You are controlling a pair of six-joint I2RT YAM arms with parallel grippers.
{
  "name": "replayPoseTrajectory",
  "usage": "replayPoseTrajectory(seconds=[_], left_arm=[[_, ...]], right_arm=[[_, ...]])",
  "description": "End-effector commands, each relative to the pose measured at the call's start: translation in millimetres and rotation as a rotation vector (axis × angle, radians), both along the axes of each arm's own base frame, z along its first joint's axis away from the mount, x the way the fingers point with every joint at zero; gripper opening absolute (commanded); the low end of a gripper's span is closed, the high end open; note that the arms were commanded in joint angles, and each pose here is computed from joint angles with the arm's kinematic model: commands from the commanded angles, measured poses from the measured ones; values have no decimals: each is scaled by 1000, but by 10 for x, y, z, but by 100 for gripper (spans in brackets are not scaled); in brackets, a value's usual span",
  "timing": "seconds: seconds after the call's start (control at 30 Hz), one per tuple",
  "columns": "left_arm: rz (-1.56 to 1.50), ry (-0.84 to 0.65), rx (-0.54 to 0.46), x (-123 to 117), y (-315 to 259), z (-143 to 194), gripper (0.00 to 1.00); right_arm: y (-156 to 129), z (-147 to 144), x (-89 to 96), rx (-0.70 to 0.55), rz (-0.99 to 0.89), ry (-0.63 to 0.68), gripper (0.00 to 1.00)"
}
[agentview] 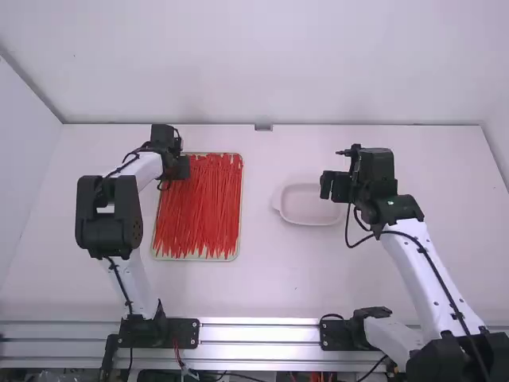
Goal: Fasten the cable tie
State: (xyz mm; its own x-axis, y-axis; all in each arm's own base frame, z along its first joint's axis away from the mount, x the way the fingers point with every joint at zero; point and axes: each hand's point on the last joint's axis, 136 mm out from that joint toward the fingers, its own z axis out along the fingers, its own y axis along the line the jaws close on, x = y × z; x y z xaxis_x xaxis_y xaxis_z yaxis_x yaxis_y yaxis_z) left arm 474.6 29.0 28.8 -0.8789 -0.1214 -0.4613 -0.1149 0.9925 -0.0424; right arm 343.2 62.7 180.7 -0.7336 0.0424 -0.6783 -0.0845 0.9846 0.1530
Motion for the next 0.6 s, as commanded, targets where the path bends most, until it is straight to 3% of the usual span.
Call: replayPoseTrajectory(seconds=[0.0,0.57], left_arm=[[-12,7,-6,-21,-20,-34,22],[-16,-15,-5,-68,-44,-191,18]], right_arm=[[-3,207,60,6,-4,-48,99],[2,209,61,8,-4,-49,99]])
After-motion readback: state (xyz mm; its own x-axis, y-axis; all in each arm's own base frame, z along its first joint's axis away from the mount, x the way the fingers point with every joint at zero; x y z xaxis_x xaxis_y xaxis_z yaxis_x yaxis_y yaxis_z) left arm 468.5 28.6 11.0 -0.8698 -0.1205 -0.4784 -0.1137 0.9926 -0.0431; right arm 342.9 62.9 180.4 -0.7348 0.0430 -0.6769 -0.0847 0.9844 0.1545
